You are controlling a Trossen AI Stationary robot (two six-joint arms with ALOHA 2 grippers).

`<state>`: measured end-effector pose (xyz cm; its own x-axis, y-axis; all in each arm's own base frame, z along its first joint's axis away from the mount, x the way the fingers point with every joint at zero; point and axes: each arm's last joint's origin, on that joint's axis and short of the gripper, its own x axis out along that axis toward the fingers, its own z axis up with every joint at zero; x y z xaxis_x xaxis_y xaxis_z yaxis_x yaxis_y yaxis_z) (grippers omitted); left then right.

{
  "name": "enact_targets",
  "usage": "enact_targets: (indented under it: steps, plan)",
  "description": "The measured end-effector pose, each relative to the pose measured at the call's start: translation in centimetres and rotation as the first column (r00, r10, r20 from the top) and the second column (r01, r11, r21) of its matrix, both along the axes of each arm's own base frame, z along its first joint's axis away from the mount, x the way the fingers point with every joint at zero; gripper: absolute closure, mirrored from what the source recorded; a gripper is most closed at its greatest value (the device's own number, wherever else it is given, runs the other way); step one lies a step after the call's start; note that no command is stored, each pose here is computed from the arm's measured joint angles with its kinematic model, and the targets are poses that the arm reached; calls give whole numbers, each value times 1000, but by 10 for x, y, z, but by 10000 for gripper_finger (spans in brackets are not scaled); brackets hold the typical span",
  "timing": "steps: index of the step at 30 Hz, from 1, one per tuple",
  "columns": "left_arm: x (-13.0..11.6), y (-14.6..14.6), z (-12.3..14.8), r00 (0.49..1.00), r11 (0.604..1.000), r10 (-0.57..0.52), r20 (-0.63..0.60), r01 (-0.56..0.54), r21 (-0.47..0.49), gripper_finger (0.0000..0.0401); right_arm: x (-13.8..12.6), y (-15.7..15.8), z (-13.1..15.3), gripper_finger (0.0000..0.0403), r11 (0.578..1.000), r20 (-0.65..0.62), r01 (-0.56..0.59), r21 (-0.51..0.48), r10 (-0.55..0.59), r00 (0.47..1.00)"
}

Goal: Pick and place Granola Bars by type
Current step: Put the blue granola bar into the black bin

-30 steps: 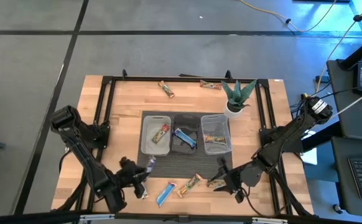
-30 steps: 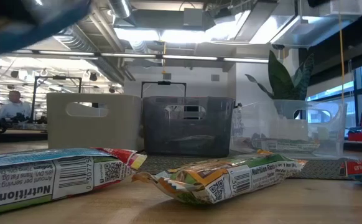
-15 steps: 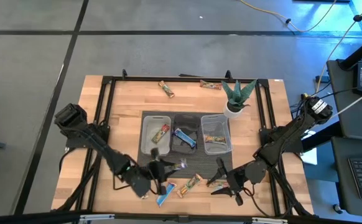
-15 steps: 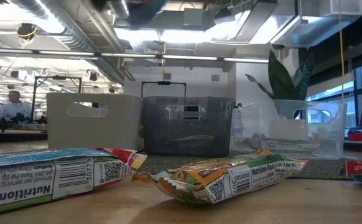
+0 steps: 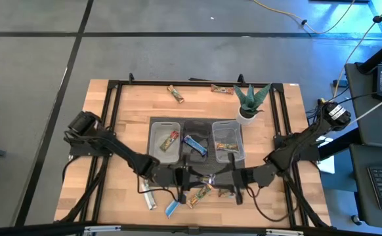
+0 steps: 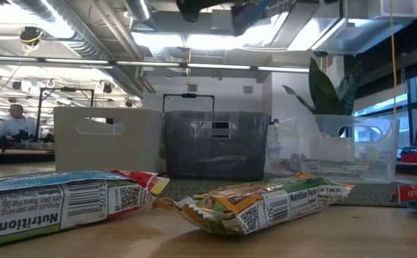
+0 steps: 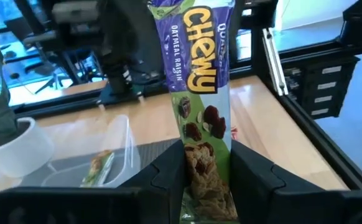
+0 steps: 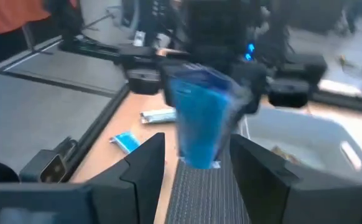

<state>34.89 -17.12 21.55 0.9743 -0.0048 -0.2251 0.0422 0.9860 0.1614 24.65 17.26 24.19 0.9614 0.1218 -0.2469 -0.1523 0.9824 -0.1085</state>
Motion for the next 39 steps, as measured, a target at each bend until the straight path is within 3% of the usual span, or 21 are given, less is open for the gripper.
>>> enact_targets:
  steps: [7, 16, 25, 29, 39]
  plan:
    - [4, 5, 0, 1000, 1000, 10, 14, -10, 19, 299, 6, -11, -3, 218, 998, -32, 52, 22, -51, 998]
    - [4, 6, 2, 999, 998, 36, 33, -37, 48, 299, 7, -11, -2, 213, 999, -26, 12, 44, -11, 1000]
    - [5, 7, 4, 998, 999, 37, 57, -39, 38, 299, 8, -11, 0, 125, 999, -10, 18, 40, -18, 1000]
    - [6, 8, 5, 997, 998, 41, 60, -43, 37, 299, 9, -12, 1, 104, 999, 4, 25, 29, -25, 1000]
    - [7, 12, 5, 994, 995, 84, 63, -87, 43, 299, 19, -14, -2, 119, 994, 46, 48, 95, -53, 998]
